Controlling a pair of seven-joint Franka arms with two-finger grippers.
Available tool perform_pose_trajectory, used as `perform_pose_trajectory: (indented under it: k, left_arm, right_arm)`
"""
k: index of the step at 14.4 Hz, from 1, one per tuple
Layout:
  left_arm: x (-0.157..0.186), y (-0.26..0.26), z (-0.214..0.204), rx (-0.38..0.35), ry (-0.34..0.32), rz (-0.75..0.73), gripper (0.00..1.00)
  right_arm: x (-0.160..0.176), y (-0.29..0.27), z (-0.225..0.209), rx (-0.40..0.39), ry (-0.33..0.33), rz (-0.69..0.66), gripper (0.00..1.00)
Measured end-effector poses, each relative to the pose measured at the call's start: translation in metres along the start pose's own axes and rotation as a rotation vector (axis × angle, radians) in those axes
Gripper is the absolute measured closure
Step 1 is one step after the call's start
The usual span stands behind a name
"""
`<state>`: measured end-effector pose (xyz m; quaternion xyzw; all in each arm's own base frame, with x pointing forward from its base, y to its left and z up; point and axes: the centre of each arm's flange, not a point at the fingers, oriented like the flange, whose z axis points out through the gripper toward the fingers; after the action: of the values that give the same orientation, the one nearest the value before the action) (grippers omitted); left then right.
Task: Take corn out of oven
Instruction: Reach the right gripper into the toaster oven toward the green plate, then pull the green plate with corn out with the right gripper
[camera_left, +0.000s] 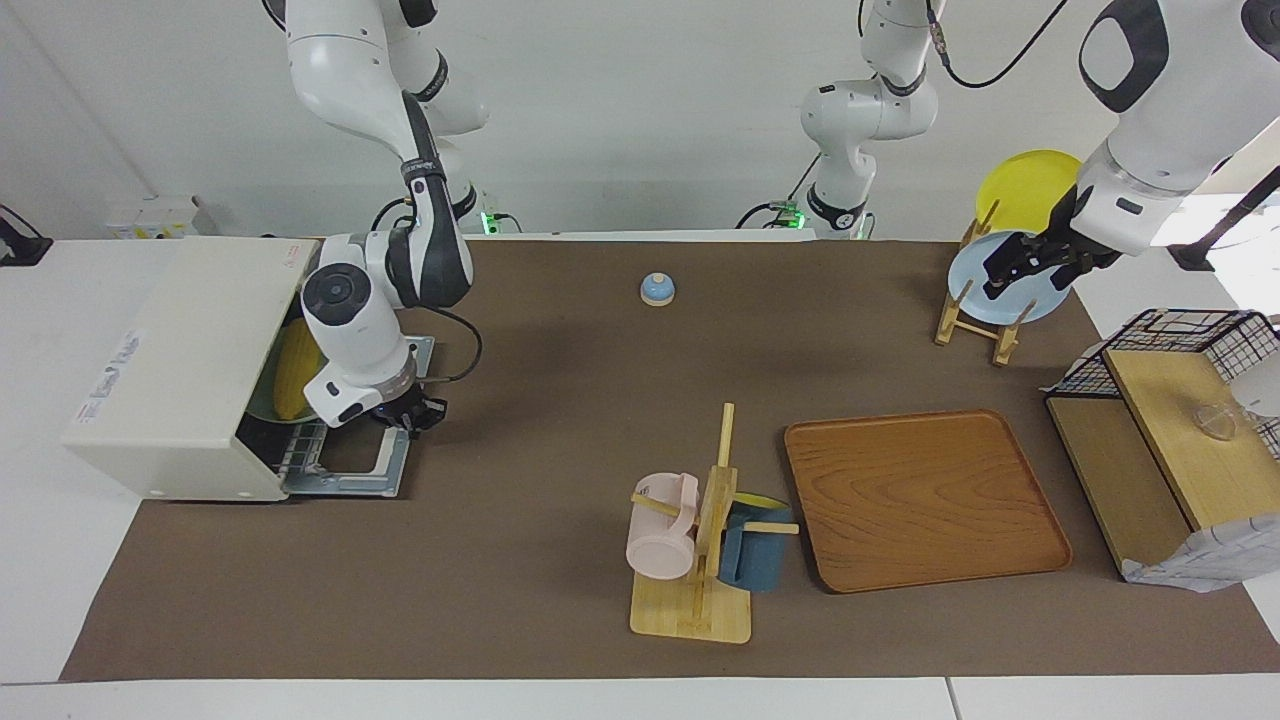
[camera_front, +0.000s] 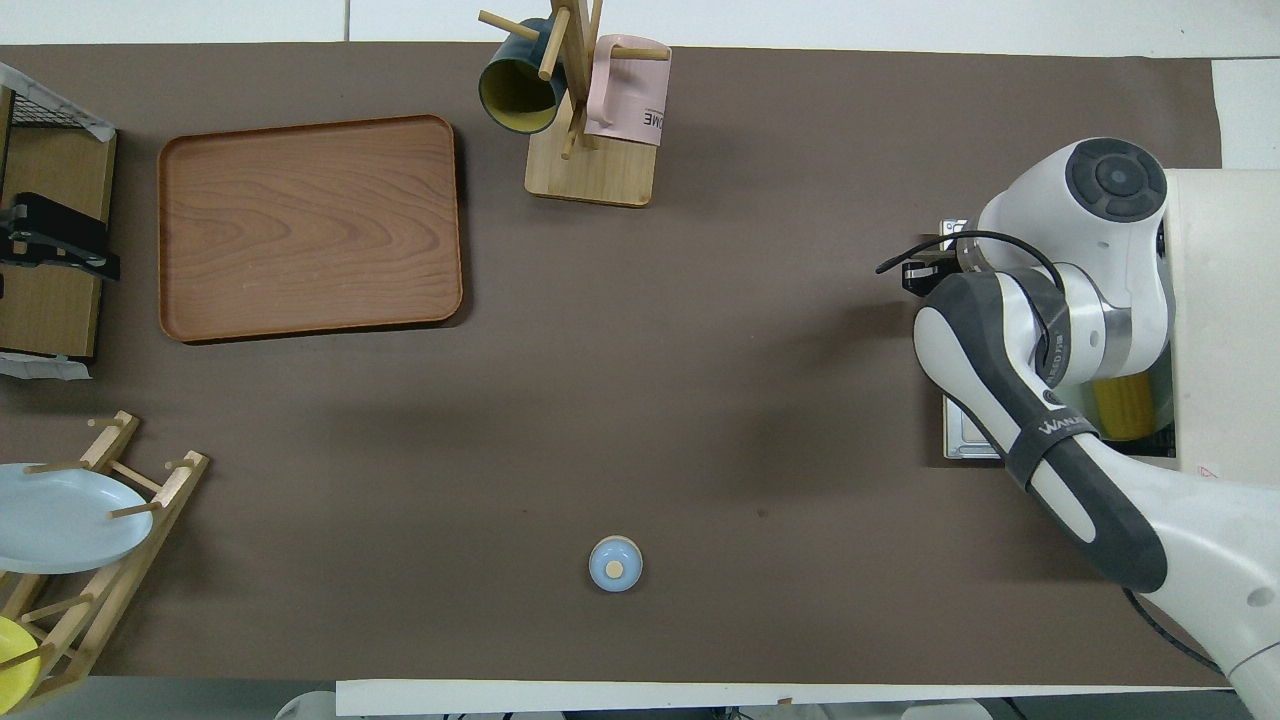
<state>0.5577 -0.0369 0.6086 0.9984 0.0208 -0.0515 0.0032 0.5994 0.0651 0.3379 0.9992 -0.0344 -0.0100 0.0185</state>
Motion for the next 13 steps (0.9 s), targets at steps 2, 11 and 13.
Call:
perform_pose_trajectory:
  k: [2,11,13]
  left_arm:
    - [0.0,0.0,0.0,0.0,0.0,0.0,0.0]
    - [0.0,0.0,0.0,0.0,0.0,0.0,0.0]
    - [0.0,0.0,0.0,0.0,0.0,0.0,0.0]
  right_arm:
    - [0.005,-0.013,-0.019,0.008,0.025,0.007,0.77]
    - [-0.02,0.079,-0.046,-0.024,-0.161,0.156,0.37]
    - [-0.024,0.086,-0.039,-0.05,-0.175,0.117,0.38]
